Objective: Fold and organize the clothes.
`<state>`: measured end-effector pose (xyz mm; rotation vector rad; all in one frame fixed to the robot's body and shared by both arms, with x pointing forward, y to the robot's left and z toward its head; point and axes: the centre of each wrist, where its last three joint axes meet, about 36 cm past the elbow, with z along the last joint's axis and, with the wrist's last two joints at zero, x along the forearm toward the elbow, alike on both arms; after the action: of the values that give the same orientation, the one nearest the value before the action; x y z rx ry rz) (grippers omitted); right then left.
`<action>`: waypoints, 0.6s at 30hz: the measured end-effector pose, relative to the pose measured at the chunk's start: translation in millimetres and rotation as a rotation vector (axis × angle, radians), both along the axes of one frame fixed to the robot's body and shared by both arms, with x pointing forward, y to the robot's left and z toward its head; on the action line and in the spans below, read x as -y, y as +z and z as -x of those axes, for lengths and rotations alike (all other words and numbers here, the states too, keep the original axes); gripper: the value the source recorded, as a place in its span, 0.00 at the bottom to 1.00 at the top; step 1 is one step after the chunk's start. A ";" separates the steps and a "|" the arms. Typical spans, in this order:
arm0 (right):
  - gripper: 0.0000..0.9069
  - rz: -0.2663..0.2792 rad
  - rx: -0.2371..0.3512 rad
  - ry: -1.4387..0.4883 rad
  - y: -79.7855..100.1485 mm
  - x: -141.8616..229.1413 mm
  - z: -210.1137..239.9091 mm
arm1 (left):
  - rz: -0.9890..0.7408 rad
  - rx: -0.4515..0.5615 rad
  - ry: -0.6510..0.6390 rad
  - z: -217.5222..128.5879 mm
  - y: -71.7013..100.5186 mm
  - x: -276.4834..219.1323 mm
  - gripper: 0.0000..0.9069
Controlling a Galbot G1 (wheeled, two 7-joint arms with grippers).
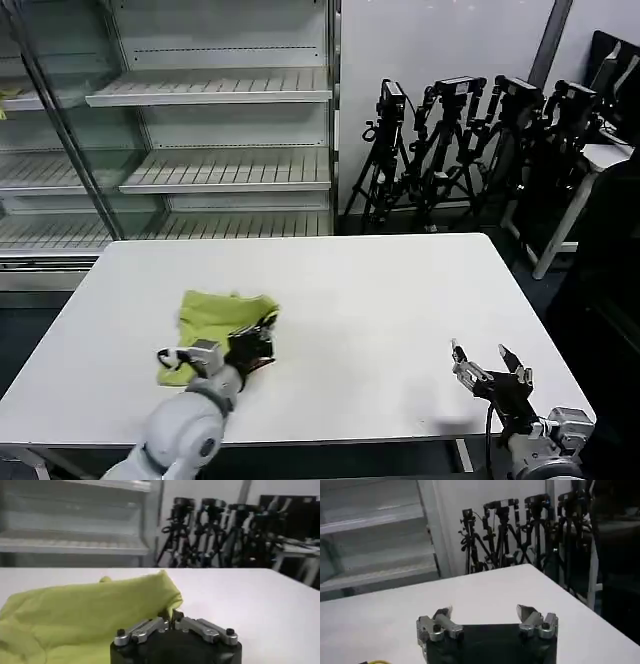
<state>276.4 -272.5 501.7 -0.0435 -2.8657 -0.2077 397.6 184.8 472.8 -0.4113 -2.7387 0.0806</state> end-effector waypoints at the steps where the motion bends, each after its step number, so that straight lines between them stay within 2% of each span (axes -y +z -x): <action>1: 1.00 0.002 0.001 -0.001 0.1 0.4 0.0 | 0.000 0.003 -0.012 -3.5 -0.9 5.8 0.04; 2: 1.00 0.003 0.001 -0.002 0.2 0.6 0.0 | -0.001 0.005 -0.024 -6.5 -2.0 11.4 0.08; 3: 1.00 0.004 0.001 -0.002 0.3 0.8 -0.1 | -0.002 0.009 -0.037 -10.0 -3.2 17.8 0.29; 4: 1.00 0.005 0.001 -0.003 0.4 1.1 -0.2 | -0.005 0.012 -0.048 -13.3 -4.1 23.4 1.00; 8: 1.00 0.010 0.002 -0.003 0.1 1.8 -1.1 | -0.019 0.023 -0.076 -27.6 -9.1 42.4 1.00; 18: 1.00 0.016 0.001 0.003 -1.4 2.1 -3.6 | 0.007 0.112 -0.161 -45.2 -5.4 73.9 1.00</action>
<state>280.0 -274.6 500.3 -0.0416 -2.8679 -0.1839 442.8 111.0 467.4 -0.6553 -2.8033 0.0251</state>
